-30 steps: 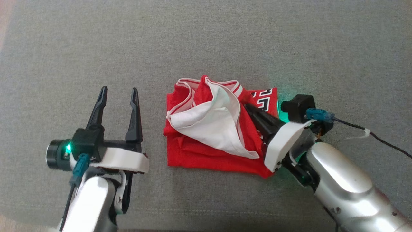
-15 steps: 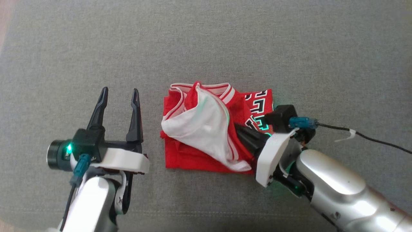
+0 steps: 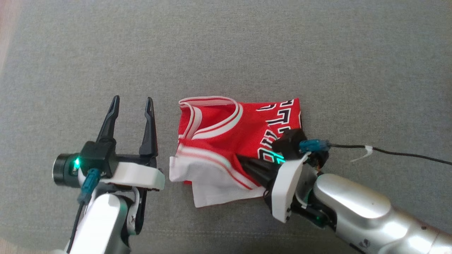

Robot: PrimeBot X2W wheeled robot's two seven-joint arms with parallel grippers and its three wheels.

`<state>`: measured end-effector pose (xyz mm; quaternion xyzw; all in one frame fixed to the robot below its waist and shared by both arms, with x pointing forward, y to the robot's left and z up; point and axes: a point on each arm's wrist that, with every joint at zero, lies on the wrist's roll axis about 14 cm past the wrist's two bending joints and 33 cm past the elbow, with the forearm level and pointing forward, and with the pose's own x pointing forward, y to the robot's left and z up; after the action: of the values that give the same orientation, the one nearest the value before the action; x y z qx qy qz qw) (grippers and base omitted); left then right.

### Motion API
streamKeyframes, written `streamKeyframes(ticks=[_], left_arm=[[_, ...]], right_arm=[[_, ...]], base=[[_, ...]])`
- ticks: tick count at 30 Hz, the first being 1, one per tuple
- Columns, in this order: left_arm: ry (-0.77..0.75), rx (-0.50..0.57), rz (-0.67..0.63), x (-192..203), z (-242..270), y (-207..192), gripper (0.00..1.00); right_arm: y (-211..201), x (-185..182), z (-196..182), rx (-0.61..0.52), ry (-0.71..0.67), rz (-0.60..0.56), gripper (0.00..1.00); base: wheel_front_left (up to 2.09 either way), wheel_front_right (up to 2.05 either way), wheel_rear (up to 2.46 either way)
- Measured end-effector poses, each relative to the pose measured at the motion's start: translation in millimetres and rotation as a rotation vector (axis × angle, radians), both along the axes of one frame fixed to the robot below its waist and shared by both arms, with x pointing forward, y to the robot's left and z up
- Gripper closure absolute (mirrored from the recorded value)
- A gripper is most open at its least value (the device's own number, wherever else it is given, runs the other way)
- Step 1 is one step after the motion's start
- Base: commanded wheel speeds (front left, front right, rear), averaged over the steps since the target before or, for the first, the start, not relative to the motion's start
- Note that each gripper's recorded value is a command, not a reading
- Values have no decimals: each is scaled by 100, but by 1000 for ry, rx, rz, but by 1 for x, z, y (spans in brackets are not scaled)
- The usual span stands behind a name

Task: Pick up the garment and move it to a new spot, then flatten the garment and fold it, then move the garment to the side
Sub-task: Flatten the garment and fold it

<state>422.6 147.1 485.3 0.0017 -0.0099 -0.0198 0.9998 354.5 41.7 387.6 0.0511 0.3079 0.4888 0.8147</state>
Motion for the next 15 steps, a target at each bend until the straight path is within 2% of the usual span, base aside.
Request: streamKeyframes(ticks=[10, 15], left_arm=[[-5, 1, 14, -2, 2, 3, 0], [-9, -3, 13, -2, 3, 2, 0]], right_arm=[[12, -31, -7, -36, 61, 118, 100], [10, -36, -7, -53, 67, 139, 100]], base=[[0, 0, 0], [0, 0, 0]])
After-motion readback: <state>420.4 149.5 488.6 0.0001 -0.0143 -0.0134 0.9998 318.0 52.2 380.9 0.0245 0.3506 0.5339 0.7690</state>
